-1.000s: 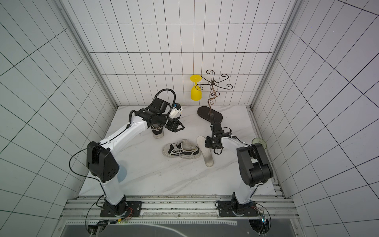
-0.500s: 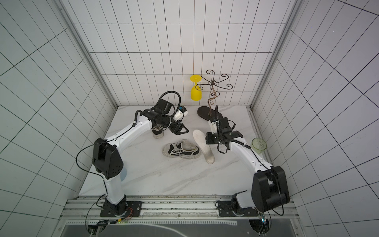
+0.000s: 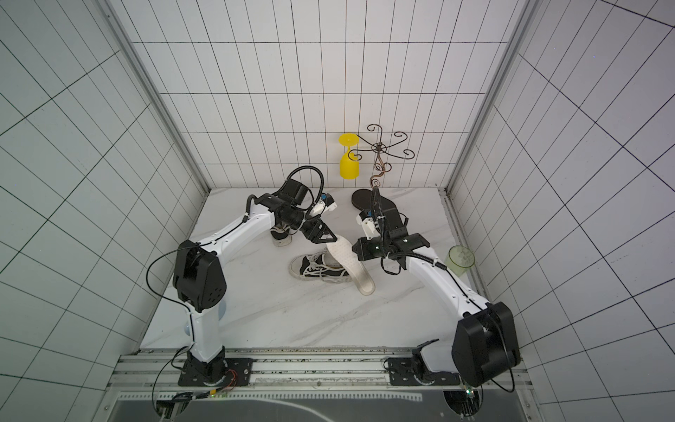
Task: Insert the insole into the shoe
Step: Pick up the insole from the center of the board.
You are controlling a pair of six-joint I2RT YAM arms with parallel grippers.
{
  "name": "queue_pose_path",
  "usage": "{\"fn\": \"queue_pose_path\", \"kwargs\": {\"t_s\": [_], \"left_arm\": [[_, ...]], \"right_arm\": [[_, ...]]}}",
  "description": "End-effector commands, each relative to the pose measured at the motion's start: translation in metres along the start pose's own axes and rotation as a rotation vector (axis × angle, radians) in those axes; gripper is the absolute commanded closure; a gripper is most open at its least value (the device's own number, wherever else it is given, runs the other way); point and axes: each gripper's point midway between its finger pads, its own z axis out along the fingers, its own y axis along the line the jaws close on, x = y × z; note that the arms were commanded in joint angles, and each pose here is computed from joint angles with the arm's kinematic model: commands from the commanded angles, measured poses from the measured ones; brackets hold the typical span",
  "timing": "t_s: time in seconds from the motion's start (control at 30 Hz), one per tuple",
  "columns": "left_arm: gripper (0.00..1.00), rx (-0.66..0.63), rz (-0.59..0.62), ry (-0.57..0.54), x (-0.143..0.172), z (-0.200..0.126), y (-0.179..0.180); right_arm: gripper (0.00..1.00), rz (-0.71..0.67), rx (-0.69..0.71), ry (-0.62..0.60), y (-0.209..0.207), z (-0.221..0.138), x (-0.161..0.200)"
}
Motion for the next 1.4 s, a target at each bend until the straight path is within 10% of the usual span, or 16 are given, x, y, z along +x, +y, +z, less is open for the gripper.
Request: {"fn": "queue_pose_path", "kwargs": {"t_s": [0.0, 0.3, 0.53, 0.63, 0.87, 0.9, 1.37], "left_arm": [[0.33, 0.036, 0.004, 0.014, 0.011, 0.002, 0.003], [0.53, 0.136, 0.016, -0.003, 0.008, 0.005, -0.015], [1.0, 0.164, -0.044, 0.013, 0.015, 0.004, -0.02], [1.0, 0.15, -0.121, -0.017, 0.009, -0.006, -0.014], [1.0, 0.109, -0.288, -0.093, -0.012, -0.024, -0.022], [1.0, 0.106, -0.327, -0.095, -0.013, -0.024, -0.021], [1.0, 0.07, -0.483, -0.062, -0.017, -0.024, -0.042]], "right_arm": [[1.0, -0.083, -0.049, -0.08, 0.024, -0.018, -0.036], [1.0, -0.106, -0.087, -0.075, 0.032, -0.014, -0.042], [1.0, -0.124, -0.067, -0.09, 0.028, -0.01, -0.051], [0.65, -0.179, -0.05, -0.071, 0.024, -0.009, -0.043], [0.27, -0.333, 0.02, -0.146, 0.026, 0.005, -0.021], [0.02, -0.38, 0.026, -0.161, 0.033, 0.007, -0.015], [0.01, -0.561, 0.433, -0.358, 0.003, 0.008, -0.013]]}}
